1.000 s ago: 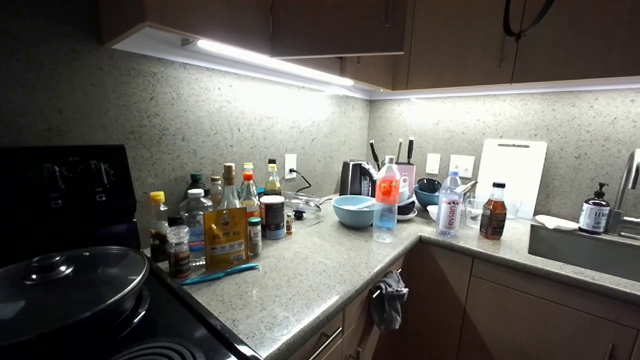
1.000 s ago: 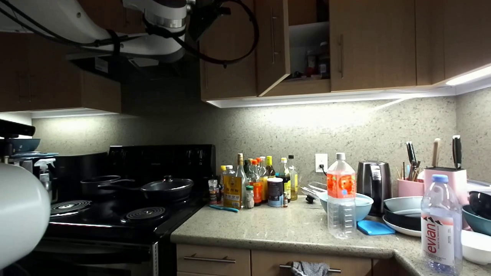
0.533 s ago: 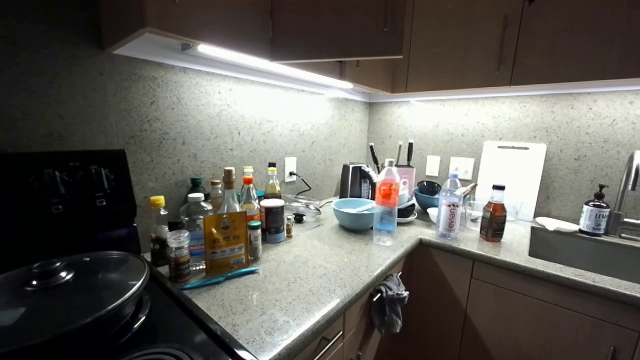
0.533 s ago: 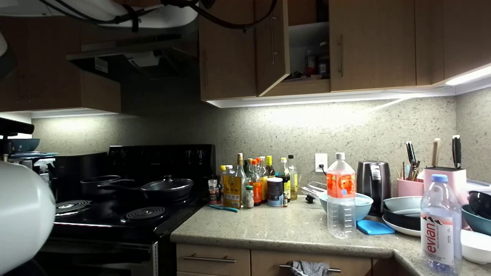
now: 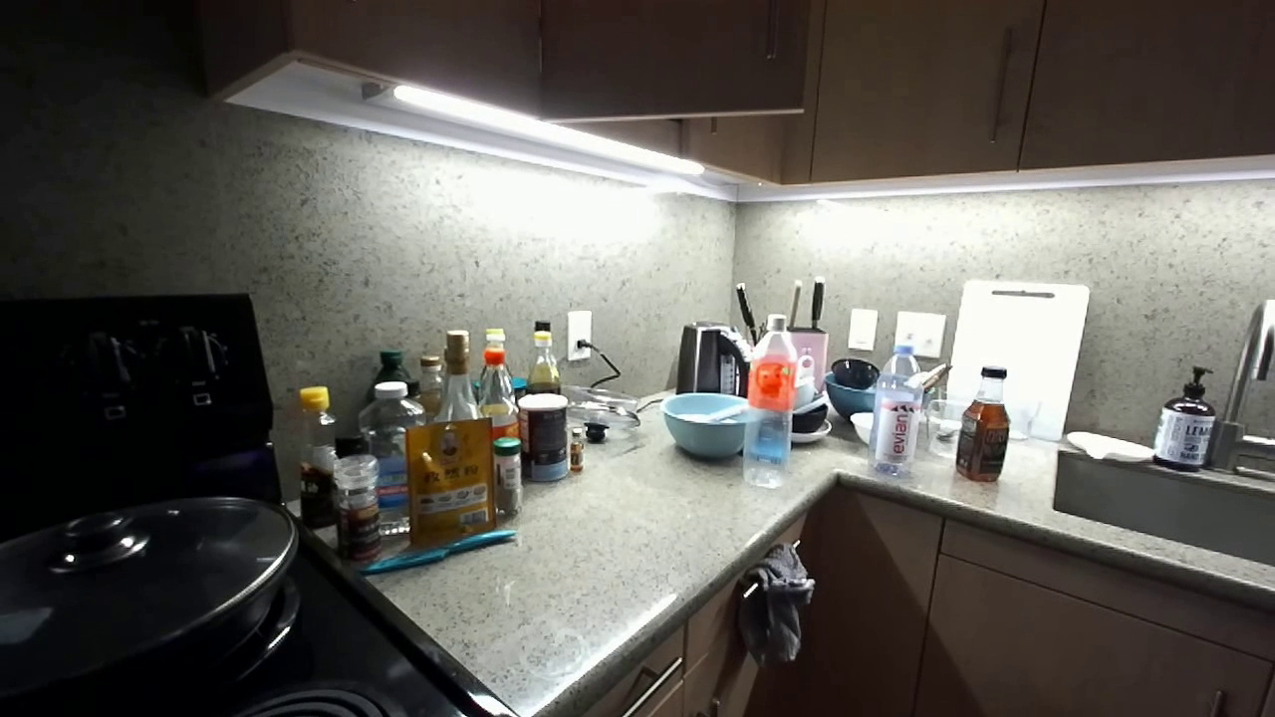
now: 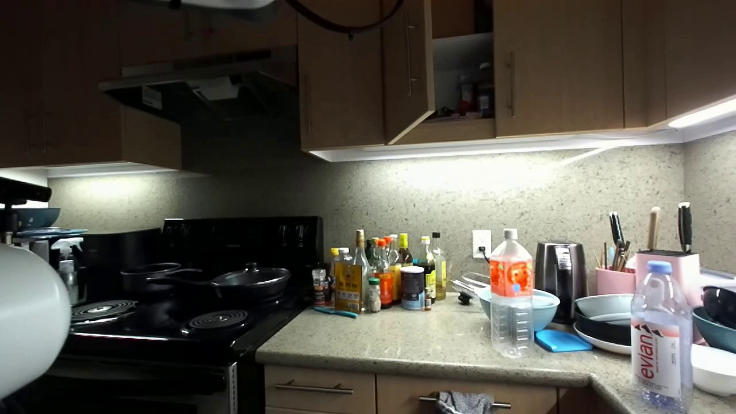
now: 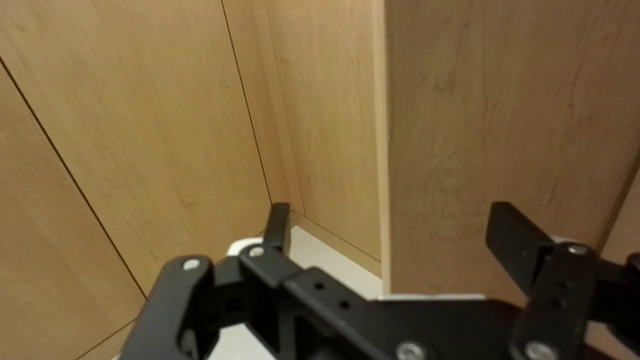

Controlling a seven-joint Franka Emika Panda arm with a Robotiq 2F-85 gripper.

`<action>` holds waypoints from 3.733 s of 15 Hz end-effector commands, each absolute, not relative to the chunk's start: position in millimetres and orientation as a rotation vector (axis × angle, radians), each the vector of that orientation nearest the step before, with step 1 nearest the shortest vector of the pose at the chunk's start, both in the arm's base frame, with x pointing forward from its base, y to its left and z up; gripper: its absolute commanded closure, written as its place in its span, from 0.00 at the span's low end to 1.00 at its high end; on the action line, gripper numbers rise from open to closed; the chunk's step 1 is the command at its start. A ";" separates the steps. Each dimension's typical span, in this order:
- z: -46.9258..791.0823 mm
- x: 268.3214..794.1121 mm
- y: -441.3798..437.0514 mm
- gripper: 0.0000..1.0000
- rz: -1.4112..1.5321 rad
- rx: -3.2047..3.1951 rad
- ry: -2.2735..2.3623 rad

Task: Close the cupboard door

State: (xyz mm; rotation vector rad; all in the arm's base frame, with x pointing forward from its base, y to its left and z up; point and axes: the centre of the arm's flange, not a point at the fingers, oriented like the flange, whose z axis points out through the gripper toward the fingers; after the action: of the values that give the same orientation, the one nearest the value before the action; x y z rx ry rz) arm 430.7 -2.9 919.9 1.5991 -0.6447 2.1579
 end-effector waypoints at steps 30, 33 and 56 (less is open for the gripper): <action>901.9 528.6 -6.5 0.00 2.036 1.657 -0.735; 898.6 542.5 -19.7 0.00 2.015 1.614 -0.762; 867.0 569.2 -33.0 0.00 1.991 1.806 -0.721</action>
State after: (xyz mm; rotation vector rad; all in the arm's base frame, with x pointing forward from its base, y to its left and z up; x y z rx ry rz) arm 570.3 -34.6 866.7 1.8764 -0.6940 1.9794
